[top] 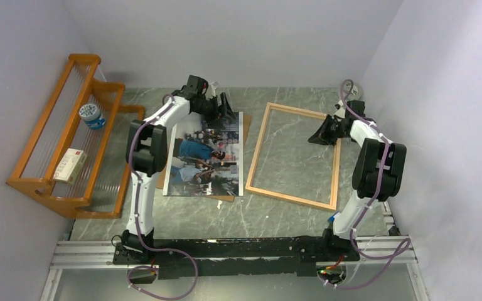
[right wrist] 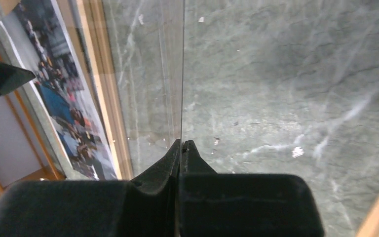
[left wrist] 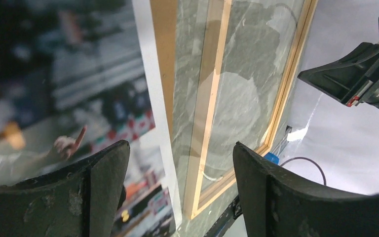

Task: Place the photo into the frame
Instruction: Place the photo frame item in the photo frame.

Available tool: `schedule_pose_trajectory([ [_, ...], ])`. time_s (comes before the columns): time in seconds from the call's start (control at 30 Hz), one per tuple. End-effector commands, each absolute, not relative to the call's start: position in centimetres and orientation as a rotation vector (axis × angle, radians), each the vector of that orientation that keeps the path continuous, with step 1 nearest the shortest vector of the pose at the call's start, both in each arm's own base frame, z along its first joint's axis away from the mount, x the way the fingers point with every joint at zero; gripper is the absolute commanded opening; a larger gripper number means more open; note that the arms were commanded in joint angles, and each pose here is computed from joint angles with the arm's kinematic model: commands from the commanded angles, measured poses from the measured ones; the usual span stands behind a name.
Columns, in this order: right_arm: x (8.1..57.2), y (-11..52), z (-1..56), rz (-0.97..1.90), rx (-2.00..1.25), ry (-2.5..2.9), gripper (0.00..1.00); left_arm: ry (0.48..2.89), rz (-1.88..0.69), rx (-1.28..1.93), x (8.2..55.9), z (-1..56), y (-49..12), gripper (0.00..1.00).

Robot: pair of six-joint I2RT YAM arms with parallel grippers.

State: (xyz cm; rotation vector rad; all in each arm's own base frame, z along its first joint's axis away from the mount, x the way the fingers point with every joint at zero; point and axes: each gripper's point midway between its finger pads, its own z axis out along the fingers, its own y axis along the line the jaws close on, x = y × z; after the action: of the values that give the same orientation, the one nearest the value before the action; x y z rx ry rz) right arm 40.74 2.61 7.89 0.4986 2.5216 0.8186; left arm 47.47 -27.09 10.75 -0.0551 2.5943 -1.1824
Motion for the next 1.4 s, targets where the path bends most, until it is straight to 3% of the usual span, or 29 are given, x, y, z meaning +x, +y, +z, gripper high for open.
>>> schedule_pose_trajectory([
  [0.0, 40.6, 1.3, 9.3, 0.753, 0.367, 2.494, 0.0, 2.531, -1.263, 0.116, 48.2, 11.7, -29.9, 0.8],
  [0.23, 40.3, -0.6, 9.6, 0.742, 0.366, 2.473, 0.0, 2.525, -1.301, 0.193, 47.9, 9.5, -32.4, 0.78],
  [0.47, 40.0, -1.6, 8.4, 0.678, 0.405, 2.534, 0.0, 2.462, -1.501, 0.283, 46.4, 9.2, -35.6, 0.67],
  [0.9, 41.5, -3.1, 8.4, 0.592, 0.355, 2.564, 0.0, 2.528, -1.33, 0.324, 46.2, 6.1, -37.4, 0.72],
  [1.37, 40.8, -3.1, 8.8, 0.556, 0.363, 2.496, 0.0, 2.602, -1.221, 0.316, 45.4, 3.3, -38.4, 0.67],
])
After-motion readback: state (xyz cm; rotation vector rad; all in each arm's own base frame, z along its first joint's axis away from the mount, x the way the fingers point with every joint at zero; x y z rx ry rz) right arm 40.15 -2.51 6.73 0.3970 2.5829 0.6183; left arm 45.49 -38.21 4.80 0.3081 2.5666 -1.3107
